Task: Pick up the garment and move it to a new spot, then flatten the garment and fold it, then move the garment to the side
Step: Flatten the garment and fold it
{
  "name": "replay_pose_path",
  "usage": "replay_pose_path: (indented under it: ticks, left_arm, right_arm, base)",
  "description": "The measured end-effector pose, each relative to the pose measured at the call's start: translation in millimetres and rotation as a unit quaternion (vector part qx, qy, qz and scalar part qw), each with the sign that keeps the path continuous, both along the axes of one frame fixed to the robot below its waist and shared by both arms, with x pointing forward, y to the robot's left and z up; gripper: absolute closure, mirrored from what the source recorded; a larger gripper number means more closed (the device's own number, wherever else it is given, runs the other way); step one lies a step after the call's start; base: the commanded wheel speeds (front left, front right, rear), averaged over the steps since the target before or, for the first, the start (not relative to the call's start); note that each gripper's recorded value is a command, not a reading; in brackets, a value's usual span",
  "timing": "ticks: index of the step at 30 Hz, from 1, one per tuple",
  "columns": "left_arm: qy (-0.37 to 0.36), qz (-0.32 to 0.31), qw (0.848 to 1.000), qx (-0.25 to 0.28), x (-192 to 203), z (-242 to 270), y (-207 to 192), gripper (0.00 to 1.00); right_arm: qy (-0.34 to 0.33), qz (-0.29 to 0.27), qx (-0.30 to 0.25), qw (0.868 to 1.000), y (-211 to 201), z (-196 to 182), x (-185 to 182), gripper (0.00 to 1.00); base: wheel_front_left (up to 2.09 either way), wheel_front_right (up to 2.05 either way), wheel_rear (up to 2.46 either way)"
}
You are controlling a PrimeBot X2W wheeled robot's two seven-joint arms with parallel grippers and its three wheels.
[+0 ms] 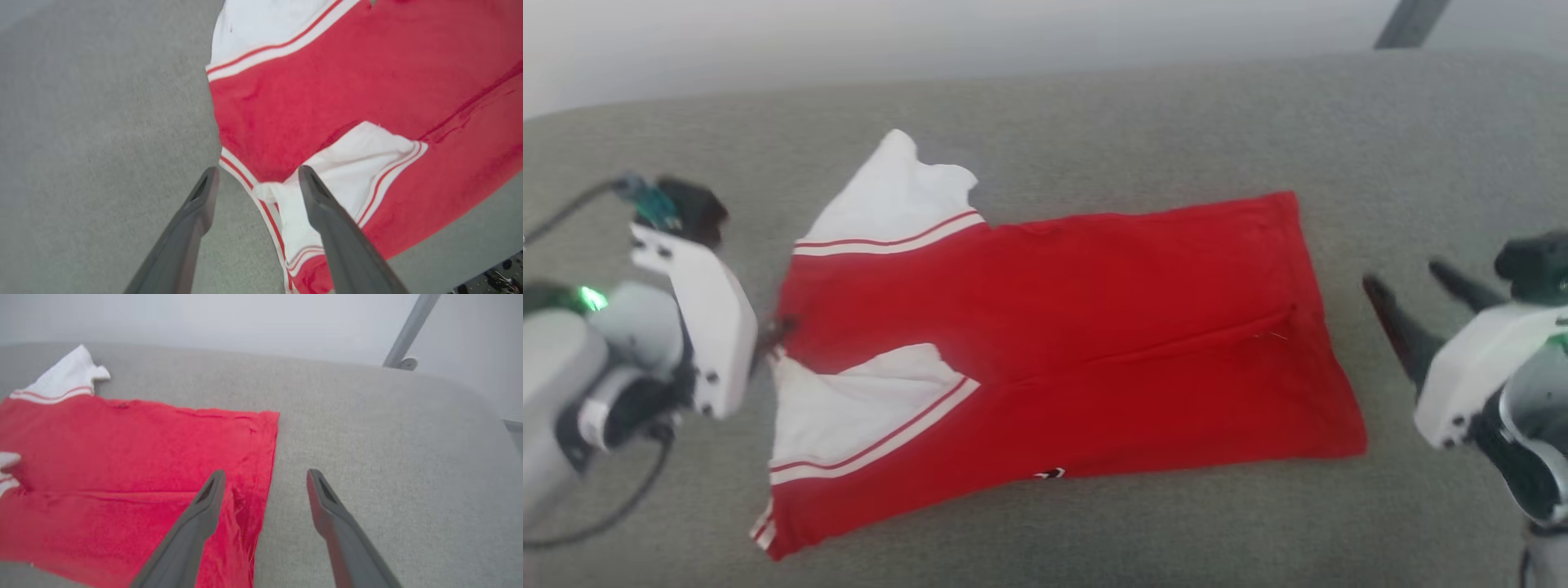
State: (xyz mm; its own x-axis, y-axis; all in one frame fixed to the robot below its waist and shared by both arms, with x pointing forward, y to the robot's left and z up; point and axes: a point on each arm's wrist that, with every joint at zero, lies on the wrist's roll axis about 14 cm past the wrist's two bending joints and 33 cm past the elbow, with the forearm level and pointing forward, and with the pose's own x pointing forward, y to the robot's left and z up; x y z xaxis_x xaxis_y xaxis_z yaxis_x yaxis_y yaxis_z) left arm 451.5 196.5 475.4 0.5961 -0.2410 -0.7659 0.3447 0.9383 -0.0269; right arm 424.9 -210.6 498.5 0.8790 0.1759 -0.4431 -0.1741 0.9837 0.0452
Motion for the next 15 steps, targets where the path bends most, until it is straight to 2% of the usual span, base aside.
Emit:
replay_pose_path:
  ticks: [3,8,12,15]
  left_arm:
    - [-0.039,-0.019,0.999,0.004,31,13,-7,0.0]
    - [-0.079,-0.043,0.996,0.007,79,20,-18,0.0]
    - [-0.095,-0.056,0.994,0.004,122,17,-32,0.0]
    - [-0.097,-0.063,0.993,0.0,143,9,-40,0.0]
  right_arm:
    - [-0.083,-0.015,0.001,0.996,-1,26,14,0.0]
    - [-0.189,-0.042,0.002,0.981,-4,50,26,0.0]
    - [-0.23,-0.066,-0.001,0.971,-6,44,27,0.0]
    - [-0.228,-0.07,-0.007,0.971,-6,32,27,0.0]
  base:
    - [0.0,0.0,0.0]
    - [0.0,0.0,0.0]
    - [0.0,0.0,0.0]
    - [0.0,0.0,0.0]
